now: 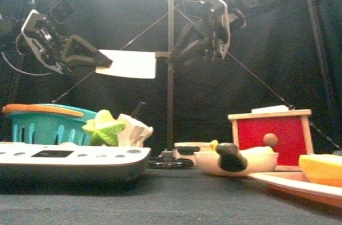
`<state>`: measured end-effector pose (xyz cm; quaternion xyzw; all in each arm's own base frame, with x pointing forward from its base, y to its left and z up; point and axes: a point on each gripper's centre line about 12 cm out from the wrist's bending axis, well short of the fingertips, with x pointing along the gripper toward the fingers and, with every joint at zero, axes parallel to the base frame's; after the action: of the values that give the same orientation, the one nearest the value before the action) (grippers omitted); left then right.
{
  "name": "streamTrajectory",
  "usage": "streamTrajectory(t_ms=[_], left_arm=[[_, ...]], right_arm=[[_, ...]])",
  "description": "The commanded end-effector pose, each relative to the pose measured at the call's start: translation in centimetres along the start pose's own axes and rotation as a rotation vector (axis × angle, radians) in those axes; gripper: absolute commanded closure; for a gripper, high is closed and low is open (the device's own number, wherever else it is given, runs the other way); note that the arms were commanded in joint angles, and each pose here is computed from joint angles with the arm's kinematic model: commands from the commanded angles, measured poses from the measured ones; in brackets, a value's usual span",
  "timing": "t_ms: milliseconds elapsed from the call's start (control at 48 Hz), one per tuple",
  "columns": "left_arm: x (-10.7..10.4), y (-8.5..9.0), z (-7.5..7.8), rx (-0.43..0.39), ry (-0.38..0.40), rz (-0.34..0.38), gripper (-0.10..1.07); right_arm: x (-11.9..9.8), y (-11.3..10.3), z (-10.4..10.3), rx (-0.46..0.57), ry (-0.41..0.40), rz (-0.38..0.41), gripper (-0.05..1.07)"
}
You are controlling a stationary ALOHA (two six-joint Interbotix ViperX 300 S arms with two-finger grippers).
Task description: Regrasp cleaver
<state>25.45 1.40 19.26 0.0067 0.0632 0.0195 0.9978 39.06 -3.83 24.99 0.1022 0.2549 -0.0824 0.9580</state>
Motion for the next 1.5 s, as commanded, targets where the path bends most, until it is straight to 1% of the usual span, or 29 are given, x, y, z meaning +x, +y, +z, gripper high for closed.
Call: streamTrajectory(t_ms=[0,167,438,583,854,979,1312,1479], left_arm=[[0.23,-0.06,0.34,-0.001,-0.011,-0.002,0.64],[0.37,-0.07,0.26,0.0,-0.006,-0.003,0.64],[0.4,-0.05,0.33,-0.001,-0.009,-0.002,0.64],[0.4,-0.05,0.31,0.001,-0.008,-0.002,0.64],[0.4,-0.05,0.31,-0.001,-0.008,-0.002,0.64],[0.37,-0.07,0.26,0.0,-0.006,-0.003,0.64],[0.34,-0.07,0.2,0.002,-0.005,-0.003,0.64],[0.22,-0.36,-0.01,0.003,0.001,-0.015,0.64]], right_arm=[[-0.73,0.41,1.9,-0.011,-0.054,0.011,0.33],[-0.7,0.53,2.28,-0.018,-0.061,0.012,0.33],[-0.04,0.62,1.54,-0.028,-0.031,0.009,0.33],[0.07,0.7,1.65,-0.033,-0.032,0.01,0.33],[0.07,0.47,1.76,-0.03,-0.035,0.004,0.37],[0.12,0.52,1.71,-0.031,-0.033,0.005,0.41],[0.07,0.53,1.75,-0.032,-0.035,0.006,0.61],[0.04,0.56,1.6,-0.038,-0.032,0.006,0.63]])
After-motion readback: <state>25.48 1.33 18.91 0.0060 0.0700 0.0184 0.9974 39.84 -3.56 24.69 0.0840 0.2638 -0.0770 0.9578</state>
